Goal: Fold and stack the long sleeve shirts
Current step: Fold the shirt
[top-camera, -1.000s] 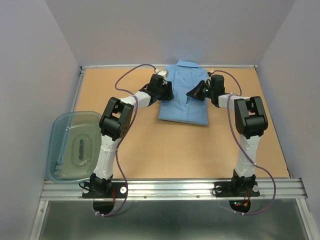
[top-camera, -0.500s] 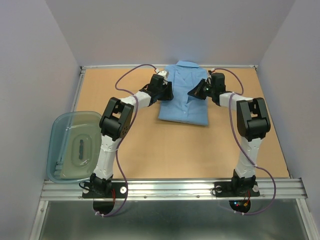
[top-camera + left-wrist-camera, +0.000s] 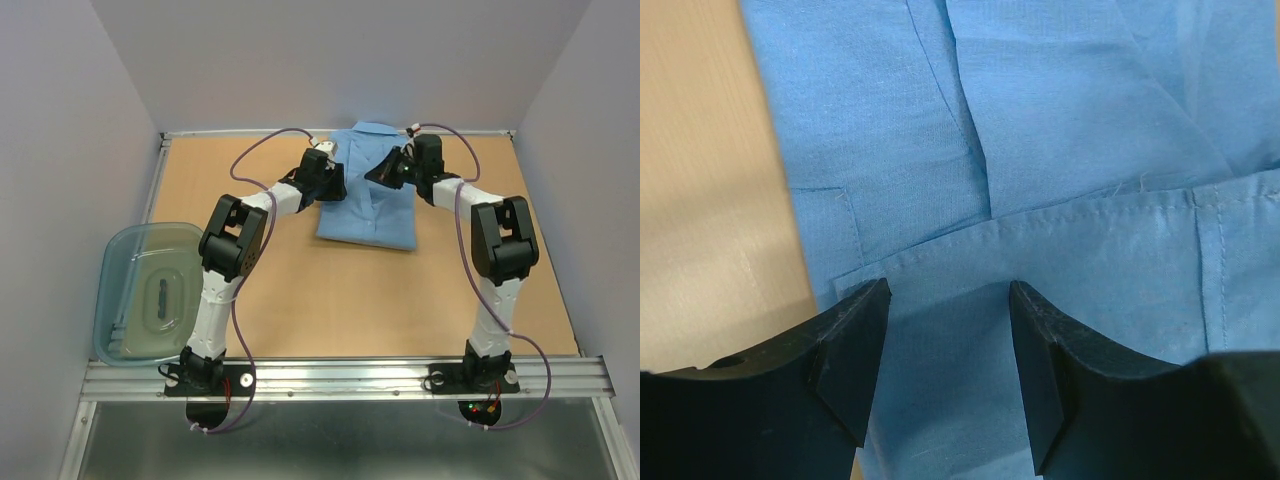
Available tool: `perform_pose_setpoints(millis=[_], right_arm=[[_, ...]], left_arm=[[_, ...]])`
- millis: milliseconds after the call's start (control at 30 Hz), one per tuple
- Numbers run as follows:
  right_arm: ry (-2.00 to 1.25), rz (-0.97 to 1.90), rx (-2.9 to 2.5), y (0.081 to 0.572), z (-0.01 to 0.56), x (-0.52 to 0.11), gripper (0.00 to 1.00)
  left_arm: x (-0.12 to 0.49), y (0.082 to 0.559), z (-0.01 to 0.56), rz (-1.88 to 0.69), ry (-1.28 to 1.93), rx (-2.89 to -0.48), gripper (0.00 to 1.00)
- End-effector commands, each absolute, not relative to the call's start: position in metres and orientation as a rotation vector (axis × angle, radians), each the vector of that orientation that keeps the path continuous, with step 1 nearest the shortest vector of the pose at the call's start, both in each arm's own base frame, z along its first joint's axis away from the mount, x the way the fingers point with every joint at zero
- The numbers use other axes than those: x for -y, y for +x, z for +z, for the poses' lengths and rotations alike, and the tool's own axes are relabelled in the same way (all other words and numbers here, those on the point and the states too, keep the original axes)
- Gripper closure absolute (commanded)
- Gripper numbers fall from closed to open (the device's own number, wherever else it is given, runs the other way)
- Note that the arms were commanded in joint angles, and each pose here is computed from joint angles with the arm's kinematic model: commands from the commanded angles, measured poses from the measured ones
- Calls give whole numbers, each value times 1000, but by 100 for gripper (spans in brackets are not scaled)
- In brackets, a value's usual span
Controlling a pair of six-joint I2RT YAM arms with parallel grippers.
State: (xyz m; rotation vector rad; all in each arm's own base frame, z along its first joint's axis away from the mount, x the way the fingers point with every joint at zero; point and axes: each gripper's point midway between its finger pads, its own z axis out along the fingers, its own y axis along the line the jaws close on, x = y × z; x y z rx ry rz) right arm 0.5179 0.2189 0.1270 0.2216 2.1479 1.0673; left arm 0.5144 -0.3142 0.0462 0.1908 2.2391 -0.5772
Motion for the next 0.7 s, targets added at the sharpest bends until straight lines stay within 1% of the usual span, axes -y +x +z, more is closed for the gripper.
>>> perform_pose_setpoints(millis=[0, 400, 467, 500, 533, 600, 633, 667], right_arm=[[156, 1055, -1995, 528, 198, -221, 99], [179, 986, -1994, 520, 206, -210, 99], [180, 997, -2012, 519, 201, -212, 93], [193, 991, -2033, 518, 195, -211, 88], [217, 971, -2049, 516, 188, -207, 79], [252, 953, -2094, 510, 175, -204, 70], [266, 951, -2119, 506, 168, -203, 60], [281, 947, -2151, 501, 160, -202, 54]], left_arm=[[312, 520, 61, -551, 197, -2213, 37], [311, 519, 62, -544, 199, -2211, 37], [311, 519, 62, -545, 198, -2212, 37], [311, 519, 62, -545, 198, -2212, 37], [311, 519, 62, -543, 197, -2211, 37], [311, 519, 64, -547, 196, -2209, 37], [311, 520, 63, -547, 196, -2209, 37], [311, 520, 65, -547, 197, -2206, 37]])
